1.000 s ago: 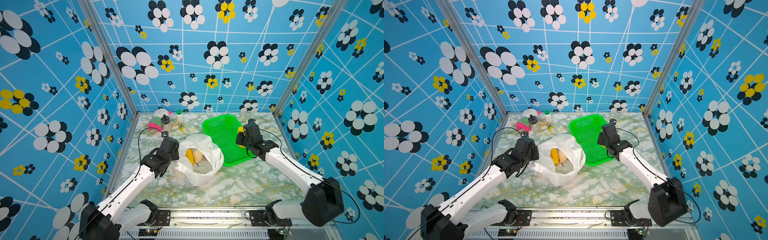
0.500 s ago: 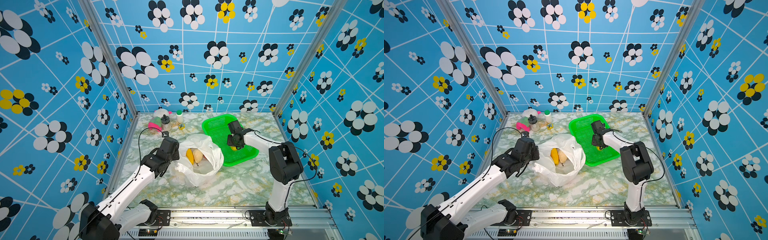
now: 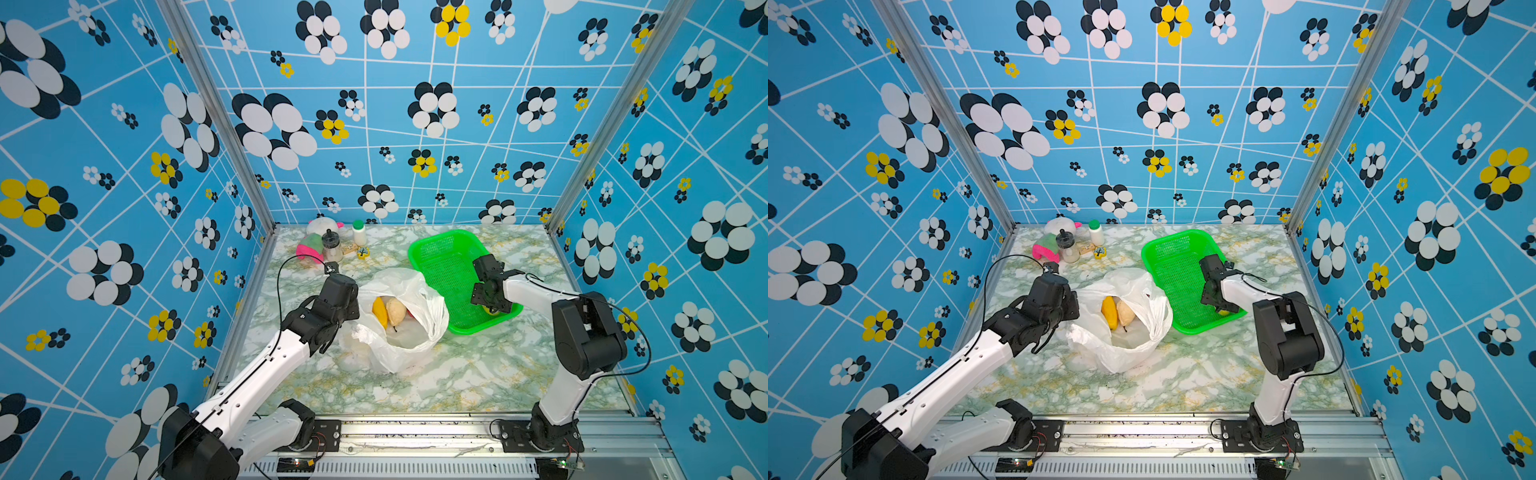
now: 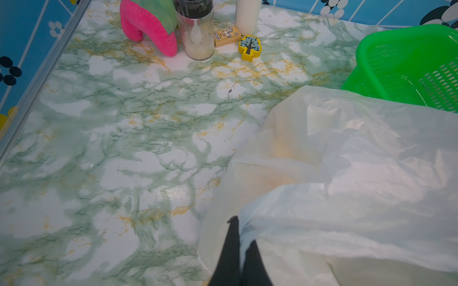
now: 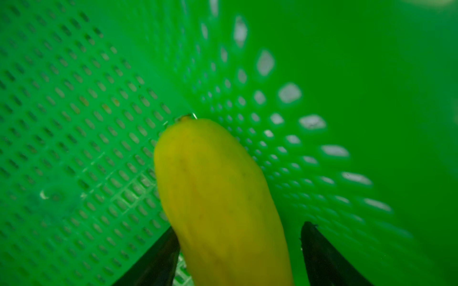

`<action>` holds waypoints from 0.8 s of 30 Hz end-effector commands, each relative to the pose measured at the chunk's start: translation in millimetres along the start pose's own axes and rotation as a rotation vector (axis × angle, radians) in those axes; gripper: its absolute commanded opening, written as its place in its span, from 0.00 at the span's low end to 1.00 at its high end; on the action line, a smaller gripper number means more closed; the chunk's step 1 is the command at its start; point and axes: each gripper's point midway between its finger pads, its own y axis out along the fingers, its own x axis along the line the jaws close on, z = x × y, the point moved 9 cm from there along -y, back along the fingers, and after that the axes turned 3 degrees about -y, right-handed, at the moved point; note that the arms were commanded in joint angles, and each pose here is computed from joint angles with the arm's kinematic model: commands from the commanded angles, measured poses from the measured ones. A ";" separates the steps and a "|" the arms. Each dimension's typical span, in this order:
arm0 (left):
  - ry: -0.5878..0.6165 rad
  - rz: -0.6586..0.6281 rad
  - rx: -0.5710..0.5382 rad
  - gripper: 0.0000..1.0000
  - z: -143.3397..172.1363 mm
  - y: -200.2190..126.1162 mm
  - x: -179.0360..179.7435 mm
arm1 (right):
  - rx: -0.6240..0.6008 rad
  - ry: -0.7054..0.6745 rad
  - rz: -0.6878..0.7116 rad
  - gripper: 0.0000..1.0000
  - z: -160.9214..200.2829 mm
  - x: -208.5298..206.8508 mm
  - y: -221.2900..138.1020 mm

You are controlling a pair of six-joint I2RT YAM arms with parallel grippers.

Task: Untie the knot of the plastic bag and take out the fruit
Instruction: Place the fruit in the basket.

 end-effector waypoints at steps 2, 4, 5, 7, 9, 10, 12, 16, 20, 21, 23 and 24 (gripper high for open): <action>0.004 0.032 -0.023 0.00 -6.0 -9.5 -2.9 | -0.053 0.128 0.026 0.80 1.4 -22.3 -11.5; 0.004 0.030 -0.024 0.00 -5.8 -9.7 -2.5 | -0.051 0.135 0.006 0.81 5.0 -24.0 -16.3; 0.003 0.032 -0.025 0.00 -5.8 -9.3 -2.7 | -0.053 0.136 -0.004 0.81 6.5 -24.3 -19.4; 0.002 0.032 -0.028 0.00 -5.5 -8.7 -2.7 | -0.066 0.130 -0.009 0.83 7.8 -24.2 -27.7; 0.001 0.041 -0.027 0.00 -6.1 -8.7 -3.8 | -0.098 0.110 -0.006 0.86 6.9 -22.6 -42.9; 0.002 0.041 -0.024 0.00 -5.8 -8.1 -4.0 | -0.123 0.095 -0.007 0.93 5.6 -21.0 -54.0; 0.003 0.037 -0.018 0.00 -5.7 -8.1 -3.9 | -0.181 0.067 -0.018 0.96 1.2 -18.4 -80.4; 0.004 0.038 -0.023 0.00 -5.7 -8.3 -3.8 | -0.369 -0.045 -0.199 0.92 7.2 -0.3 -151.8; -0.001 0.040 -0.031 0.00 -1.7 -3.9 -4.2 | -0.527 -0.223 -0.628 0.71 40.9 37.0 -216.4; 0.006 0.047 -0.034 0.00 0.0 -2.6 -5.9 | -0.548 -0.272 -0.719 0.67 51.2 46.5 -228.7; 0.038 0.033 -0.047 0.00 6.3 0.4 -10.8 | -0.574 -0.388 -0.854 0.60 77.0 68.1 -253.4; 0.062 0.021 -0.054 0.00 9.6 0.4 -14.0 | -0.578 -0.440 -0.900 0.59 88.0 76.8 -262.3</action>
